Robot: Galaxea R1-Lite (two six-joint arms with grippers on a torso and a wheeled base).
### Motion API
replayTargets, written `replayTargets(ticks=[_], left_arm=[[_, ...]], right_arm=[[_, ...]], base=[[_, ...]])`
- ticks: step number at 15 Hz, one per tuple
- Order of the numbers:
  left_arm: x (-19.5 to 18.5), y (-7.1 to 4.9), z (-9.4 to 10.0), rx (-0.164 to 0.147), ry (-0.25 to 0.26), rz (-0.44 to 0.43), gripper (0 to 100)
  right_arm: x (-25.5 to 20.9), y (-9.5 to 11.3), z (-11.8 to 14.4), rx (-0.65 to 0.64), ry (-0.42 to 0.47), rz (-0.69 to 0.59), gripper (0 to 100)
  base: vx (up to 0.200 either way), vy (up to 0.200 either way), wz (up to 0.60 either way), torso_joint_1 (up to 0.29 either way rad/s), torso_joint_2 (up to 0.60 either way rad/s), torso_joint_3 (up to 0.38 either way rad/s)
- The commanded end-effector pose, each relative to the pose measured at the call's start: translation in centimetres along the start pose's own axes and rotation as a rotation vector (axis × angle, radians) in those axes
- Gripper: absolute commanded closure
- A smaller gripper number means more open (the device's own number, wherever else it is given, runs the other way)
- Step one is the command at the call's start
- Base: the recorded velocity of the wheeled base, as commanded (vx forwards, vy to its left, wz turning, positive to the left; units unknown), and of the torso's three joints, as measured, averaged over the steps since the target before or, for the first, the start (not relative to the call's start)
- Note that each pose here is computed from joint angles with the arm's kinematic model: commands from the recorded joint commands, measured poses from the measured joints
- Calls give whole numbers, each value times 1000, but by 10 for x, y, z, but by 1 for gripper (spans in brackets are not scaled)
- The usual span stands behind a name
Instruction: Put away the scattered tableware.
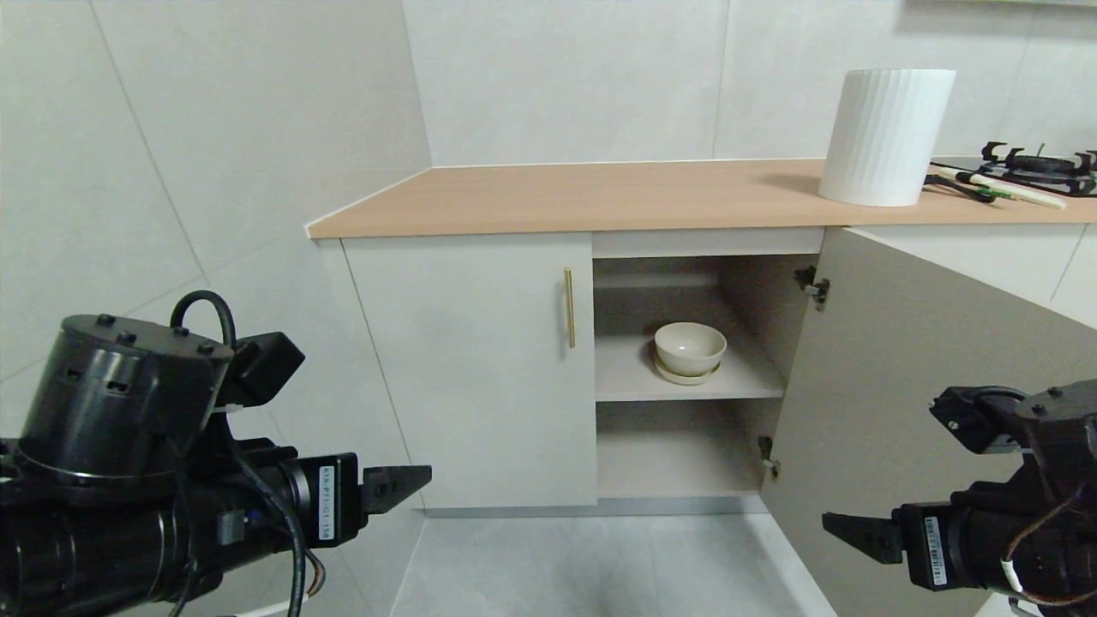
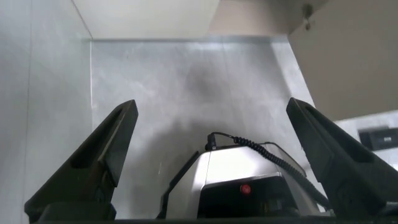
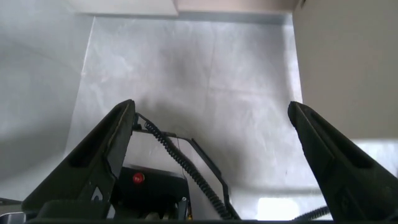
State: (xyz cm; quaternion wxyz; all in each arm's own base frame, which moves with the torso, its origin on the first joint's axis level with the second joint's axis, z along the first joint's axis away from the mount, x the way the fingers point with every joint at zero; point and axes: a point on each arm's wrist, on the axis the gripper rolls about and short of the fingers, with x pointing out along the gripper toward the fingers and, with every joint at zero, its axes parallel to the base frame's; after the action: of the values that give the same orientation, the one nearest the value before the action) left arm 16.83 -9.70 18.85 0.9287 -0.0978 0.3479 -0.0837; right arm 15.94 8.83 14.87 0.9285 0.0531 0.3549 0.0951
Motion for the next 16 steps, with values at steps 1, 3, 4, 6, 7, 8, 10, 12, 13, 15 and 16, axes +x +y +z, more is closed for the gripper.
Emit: replayTargets(ticks=[1, 3, 4, 6, 7, 8, 10, 12, 13, 15, 16], left_arm=[[1, 0, 0, 1, 3, 1, 0], [2, 0, 0, -1, 4, 3, 0], [2, 0, 0, -1, 4, 3, 0], [2, 0, 0, 1, 4, 5, 0], [2, 0, 0, 0, 2, 4, 0], [2, 0, 0, 0, 2, 5, 0], [1, 0, 0, 2, -1, 7, 0], [1, 0, 0, 1, -5, 7, 0], [1, 0, 0, 1, -5, 7, 0], [1, 0, 0, 1, -5, 7, 0], [0, 0, 0, 1, -5, 7, 0]], right_arm=[[0, 0, 0, -1, 1, 0, 0], [0, 0, 0, -1, 1, 0, 0], [0, 0, 0, -1, 0, 1, 0], [-1, 0, 0, -1, -1, 1, 0], [-1, 0, 0, -1, -1, 1, 0], [-2, -1, 0, 0, 1, -1, 0], [-3, -1, 0, -2, 8, -4, 0], [-5, -2, -1, -3, 7, -3, 0], [-7, -2, -2, -7, 26, -9, 0], [-11, -3, -1, -16, 71, -26, 0], [-14, -4, -1, -19, 92, -34, 0]], base=[[0, 0, 0, 0, 0, 0], [0, 0, 0, 0, 0, 0], [0, 0, 0, 0, 0, 0], [0, 0, 0, 0, 0, 0], [0, 0, 0, 0, 0, 0], [0, 0, 0, 0, 0, 0], [0, -100, 0, 4, 1, -1], [0, -200, 0, -2, 2, 2], [0, -200, 0, 2, 2, 2], [0, -200, 0, 7, 2, -7], [0, -200, 0, -2, -7, 12]])
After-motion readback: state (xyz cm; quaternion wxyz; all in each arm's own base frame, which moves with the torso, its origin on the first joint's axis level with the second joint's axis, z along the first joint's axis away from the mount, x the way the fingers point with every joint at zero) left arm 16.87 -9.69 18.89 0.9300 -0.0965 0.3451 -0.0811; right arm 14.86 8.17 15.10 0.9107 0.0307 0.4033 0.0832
